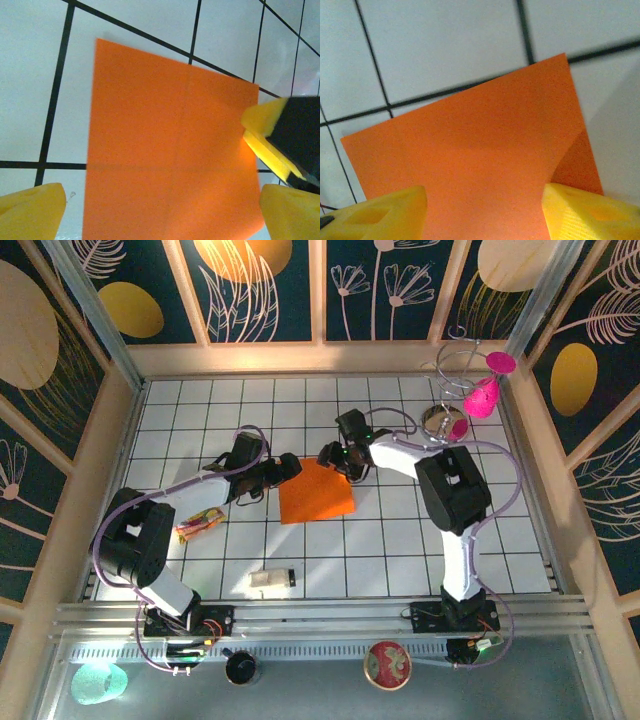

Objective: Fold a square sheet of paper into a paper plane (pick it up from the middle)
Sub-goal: Rotate the square sheet of paper at the center of the table, then first fold in half a square sheet of paper at the center of the table.

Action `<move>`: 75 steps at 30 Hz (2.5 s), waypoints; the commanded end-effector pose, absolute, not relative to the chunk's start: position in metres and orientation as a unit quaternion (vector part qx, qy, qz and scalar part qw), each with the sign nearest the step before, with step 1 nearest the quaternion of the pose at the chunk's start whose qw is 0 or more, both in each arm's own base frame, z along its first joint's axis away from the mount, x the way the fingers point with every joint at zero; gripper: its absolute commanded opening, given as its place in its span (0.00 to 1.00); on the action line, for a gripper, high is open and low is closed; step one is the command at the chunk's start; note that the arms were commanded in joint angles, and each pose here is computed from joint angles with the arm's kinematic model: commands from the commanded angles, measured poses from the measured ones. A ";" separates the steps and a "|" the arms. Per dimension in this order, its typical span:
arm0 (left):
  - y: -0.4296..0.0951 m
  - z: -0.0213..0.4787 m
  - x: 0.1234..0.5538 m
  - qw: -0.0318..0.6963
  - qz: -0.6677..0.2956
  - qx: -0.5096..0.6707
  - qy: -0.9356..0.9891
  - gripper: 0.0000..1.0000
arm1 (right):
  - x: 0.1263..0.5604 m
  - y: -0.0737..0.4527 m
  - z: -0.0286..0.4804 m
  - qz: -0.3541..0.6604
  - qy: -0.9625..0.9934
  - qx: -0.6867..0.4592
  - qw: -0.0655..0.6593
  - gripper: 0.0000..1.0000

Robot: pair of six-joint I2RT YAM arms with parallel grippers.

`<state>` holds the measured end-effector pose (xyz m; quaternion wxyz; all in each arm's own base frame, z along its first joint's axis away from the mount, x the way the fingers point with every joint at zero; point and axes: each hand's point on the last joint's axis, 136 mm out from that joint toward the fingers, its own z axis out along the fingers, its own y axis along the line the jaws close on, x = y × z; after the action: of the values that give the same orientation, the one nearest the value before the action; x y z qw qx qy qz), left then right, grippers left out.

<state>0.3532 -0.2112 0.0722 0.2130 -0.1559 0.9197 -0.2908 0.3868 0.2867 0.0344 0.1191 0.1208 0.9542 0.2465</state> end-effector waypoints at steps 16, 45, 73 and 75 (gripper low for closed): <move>-0.246 0.071 0.348 0.154 -0.390 -0.158 0.894 0.69 | 0.357 0.260 0.064 0.314 0.937 0.096 0.116 0.51; -0.236 0.007 0.323 0.107 -0.345 -0.200 0.911 0.63 | 0.348 0.278 0.015 0.312 0.944 0.084 0.063 0.35; -0.234 0.016 0.326 0.117 -0.339 -0.193 0.913 0.73 | 0.341 0.356 0.025 0.402 0.914 0.038 0.041 0.23; -0.234 0.016 0.327 0.116 -0.335 -0.191 0.915 0.70 | 0.341 0.359 0.028 0.410 0.911 0.036 0.040 0.23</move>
<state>0.3385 -0.2424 0.0377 0.1453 -0.1856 0.8967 -0.3746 0.3427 0.3464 0.0258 0.0486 0.0423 0.9172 0.3933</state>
